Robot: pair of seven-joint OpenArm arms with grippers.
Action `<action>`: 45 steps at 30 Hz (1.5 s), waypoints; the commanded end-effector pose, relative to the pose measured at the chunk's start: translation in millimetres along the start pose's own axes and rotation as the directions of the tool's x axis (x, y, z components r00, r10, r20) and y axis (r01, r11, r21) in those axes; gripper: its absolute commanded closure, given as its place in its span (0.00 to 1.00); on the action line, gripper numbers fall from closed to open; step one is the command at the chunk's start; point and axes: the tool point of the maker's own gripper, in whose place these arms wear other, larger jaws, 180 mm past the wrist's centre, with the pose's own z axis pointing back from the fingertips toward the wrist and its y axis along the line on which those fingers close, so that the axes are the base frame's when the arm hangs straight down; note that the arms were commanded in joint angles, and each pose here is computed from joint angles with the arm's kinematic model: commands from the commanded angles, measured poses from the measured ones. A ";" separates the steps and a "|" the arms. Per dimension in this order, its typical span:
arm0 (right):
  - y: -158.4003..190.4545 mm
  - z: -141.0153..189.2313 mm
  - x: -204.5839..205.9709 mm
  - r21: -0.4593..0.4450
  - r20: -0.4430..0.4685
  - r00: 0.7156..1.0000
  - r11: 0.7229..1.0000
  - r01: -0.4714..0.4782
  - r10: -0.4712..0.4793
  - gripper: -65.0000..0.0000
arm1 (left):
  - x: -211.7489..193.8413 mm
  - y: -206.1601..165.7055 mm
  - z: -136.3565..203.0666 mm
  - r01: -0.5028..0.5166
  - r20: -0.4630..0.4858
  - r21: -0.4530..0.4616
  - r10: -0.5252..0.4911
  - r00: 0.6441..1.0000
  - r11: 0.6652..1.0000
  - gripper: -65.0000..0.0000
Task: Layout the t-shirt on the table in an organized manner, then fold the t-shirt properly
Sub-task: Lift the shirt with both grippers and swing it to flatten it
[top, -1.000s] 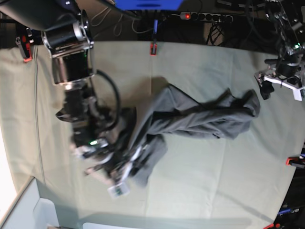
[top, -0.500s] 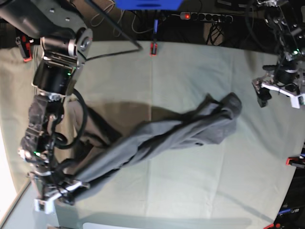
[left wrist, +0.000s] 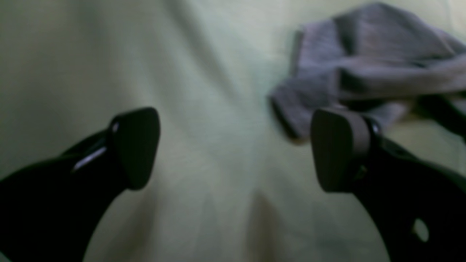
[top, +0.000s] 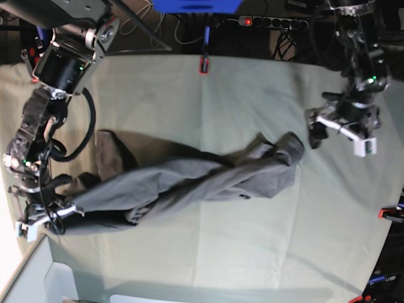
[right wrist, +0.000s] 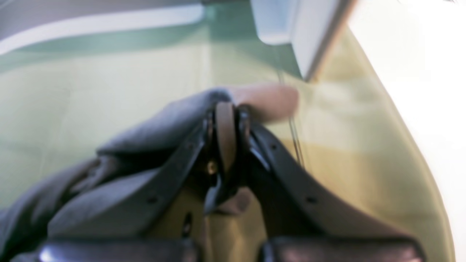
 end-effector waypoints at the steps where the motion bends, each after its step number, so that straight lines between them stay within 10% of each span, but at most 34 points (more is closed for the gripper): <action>1: 1.3 1.2 25.9 0.009 0.081 0.997 1.000 -0.004 0.003 1.00 | 13.8 -9.9 -4.0 0.006 0.045 -0.027 -0.005 0.999 1.000 0.01; 25: -28.0 37.7 -34.3 -0.055 -0.025 0.999 0.998 -0.043 0.041 1.00 | -33.1 -80.5 -75.3 -0.159 -0.140 -0.149 0.139 0.980 0.976 0.02; 28: -29.1 40.3 -40.2 -0.056 -0.037 0.998 0.997 -0.047 0.045 1.00 | -26.5 -82.0 -77.1 -0.157 -0.129 -0.155 0.137 0.982 0.975 0.21; 33: -29.6 42.4 -46.4 -0.056 -0.051 0.998 0.997 -0.051 0.048 1.00 | -11.0 -80.0 -74.5 -0.151 -0.087 -0.152 0.139 0.986 0.977 0.98; 45: -30.2 42.8 -47.1 -0.057 -0.052 0.998 0.997 -0.050 0.047 1.00 | 104.0 -75.0 -27.0 -0.057 0.238 -0.154 0.093 0.967 0.986 1.00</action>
